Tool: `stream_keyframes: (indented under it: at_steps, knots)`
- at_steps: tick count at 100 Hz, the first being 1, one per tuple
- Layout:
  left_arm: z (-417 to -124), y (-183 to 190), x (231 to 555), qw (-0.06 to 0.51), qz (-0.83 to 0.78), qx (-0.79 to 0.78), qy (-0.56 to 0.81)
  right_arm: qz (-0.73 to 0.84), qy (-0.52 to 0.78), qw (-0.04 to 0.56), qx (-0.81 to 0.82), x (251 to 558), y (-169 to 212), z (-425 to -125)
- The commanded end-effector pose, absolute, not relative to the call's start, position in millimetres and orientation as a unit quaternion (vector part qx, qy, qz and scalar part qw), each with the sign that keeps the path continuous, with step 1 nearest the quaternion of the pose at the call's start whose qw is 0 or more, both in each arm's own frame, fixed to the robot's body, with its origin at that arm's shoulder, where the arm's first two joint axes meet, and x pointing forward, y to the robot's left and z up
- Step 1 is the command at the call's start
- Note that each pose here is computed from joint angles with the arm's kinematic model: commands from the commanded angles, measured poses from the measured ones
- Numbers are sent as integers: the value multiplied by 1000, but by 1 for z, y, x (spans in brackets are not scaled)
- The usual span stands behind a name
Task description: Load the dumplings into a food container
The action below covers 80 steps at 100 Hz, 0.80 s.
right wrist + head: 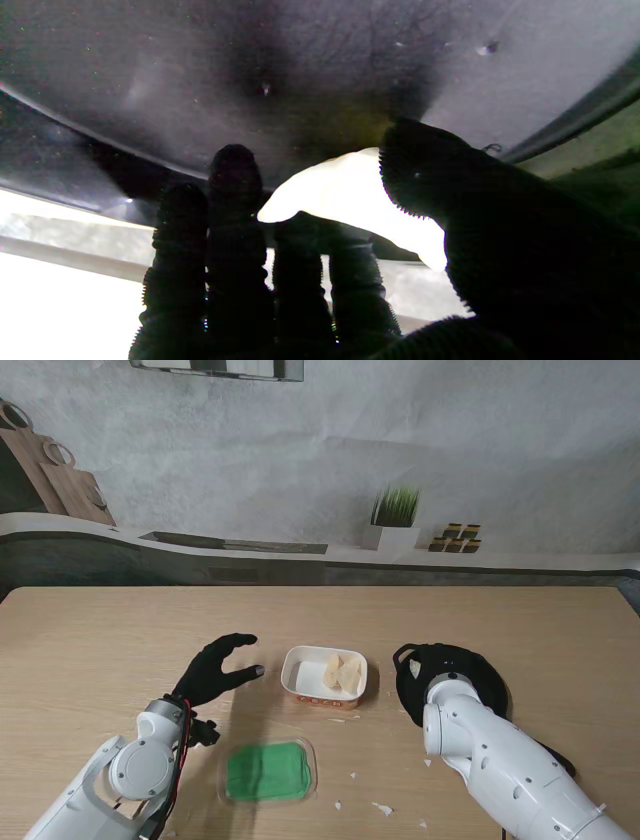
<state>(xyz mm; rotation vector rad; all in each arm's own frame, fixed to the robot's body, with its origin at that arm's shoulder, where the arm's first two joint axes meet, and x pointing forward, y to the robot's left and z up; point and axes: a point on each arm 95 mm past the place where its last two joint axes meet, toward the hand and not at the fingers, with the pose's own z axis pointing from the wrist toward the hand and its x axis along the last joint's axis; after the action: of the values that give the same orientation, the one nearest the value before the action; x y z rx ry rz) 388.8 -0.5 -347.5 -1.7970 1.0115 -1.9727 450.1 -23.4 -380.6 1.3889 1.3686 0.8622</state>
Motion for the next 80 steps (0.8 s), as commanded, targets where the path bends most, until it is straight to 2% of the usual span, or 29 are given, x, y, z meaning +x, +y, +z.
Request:
stream_keyframes:
  at_steps: [1,47,80]
  knots:
    - [-349,-2,387,138,-682,-624,355,349,571,473,573,446,-20,-390]
    - [-349,0,387,138,-682,-624,354,356,571,488,556,447,-20,-394]
    - [-349,1,387,139,-683,-624,353,385,562,494,540,445,-24,-376]
